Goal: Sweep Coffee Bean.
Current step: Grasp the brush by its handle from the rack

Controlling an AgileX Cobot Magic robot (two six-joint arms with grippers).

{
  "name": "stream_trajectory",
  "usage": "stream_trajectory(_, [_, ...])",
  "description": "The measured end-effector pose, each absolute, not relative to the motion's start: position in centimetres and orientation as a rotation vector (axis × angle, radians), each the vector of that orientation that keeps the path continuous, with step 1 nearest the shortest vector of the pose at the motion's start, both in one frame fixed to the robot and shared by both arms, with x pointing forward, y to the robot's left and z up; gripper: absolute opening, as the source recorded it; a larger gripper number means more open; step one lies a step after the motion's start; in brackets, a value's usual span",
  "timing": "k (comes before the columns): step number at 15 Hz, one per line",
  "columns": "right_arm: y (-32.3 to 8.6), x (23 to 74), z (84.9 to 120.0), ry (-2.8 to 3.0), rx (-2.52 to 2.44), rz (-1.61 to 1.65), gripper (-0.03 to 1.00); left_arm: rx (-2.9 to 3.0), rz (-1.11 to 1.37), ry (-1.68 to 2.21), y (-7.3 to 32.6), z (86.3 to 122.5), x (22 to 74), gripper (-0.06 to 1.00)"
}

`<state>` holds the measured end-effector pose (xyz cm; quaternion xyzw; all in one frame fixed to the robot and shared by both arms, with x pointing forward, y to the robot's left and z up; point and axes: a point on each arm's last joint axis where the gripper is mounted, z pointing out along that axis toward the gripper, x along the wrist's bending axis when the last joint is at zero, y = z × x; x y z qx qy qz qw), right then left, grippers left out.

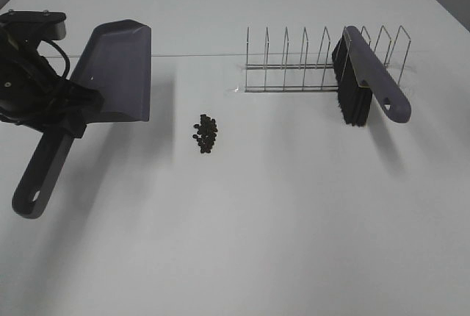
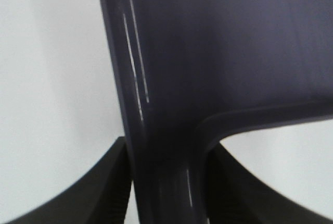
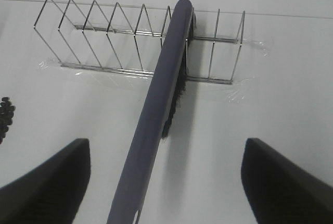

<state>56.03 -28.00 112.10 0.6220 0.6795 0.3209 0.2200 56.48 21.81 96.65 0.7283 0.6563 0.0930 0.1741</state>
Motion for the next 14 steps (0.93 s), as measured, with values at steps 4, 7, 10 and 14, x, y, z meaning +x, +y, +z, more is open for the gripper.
stream_trajectory(4, [-27.6,62.0,109.6,2.032,1.839,0.77,0.74,2.067,0.264,1.859,21.8,96.6,56.5,0.39])
stream_trajectory(7, [-26.5,65.1,107.5,2.108,1.905,0.671,0.74,2.059,0.275,1.851,21.8,96.7,56.6,0.39])
stream_trajectory(10, [-23.1,67.9,106.2,2.125,1.898,0.624,0.74,2.059,0.277,1.85,21.8,96.7,56.6,0.39])
stream_trajectory(14, [-21.6,71.4,103.2,2.137,2.014,0.554,0.74,2.059,0.277,1.85,21.8,96.7,56.6,0.39])
